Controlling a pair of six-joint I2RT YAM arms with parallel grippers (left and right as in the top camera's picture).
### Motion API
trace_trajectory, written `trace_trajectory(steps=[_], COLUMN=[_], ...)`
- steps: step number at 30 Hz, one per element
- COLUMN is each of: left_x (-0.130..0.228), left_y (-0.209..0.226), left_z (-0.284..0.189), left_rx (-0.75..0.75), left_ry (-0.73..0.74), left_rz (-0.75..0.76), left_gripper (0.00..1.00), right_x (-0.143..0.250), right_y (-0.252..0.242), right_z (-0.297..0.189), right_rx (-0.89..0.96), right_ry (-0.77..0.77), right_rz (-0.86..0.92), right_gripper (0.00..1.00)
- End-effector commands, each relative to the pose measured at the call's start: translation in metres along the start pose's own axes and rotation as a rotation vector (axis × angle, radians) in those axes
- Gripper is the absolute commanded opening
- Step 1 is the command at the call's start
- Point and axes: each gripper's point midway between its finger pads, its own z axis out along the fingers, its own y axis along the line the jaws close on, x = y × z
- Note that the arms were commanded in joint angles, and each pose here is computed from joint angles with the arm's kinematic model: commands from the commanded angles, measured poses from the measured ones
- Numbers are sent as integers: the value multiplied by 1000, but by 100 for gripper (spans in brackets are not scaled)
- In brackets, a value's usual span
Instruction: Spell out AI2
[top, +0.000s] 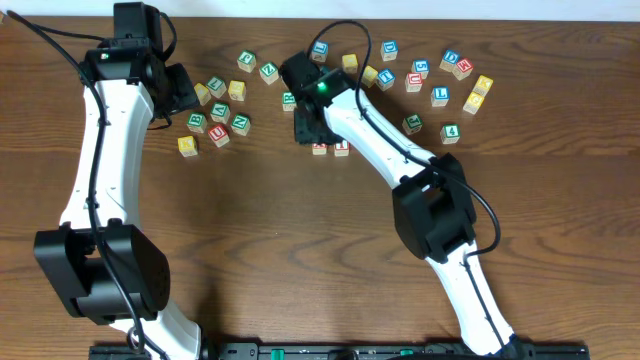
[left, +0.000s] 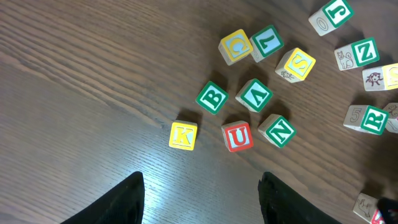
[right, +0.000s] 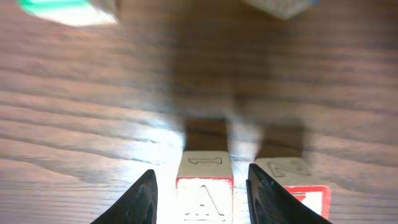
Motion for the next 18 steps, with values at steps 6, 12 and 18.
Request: trace_trajectory(steps=[6,12,18], left_x=[0,0,0], left_y=[4,4,4], left_z=[-7,-7,-7], left_rx=[-6,-6,-6], left_ry=[-15,-15,-15], left_rz=[-9,-9,-9], left_gripper=[59,59,58], right_x=[-77,-104,-114], right_y=[-20,-26,-31], right_z=[-71,-75,-60], right_rx=[-90,-106,-74], right_ry=[-227,-318,-361], right_rz=[20,47,70], right_gripper=[42,42,45])
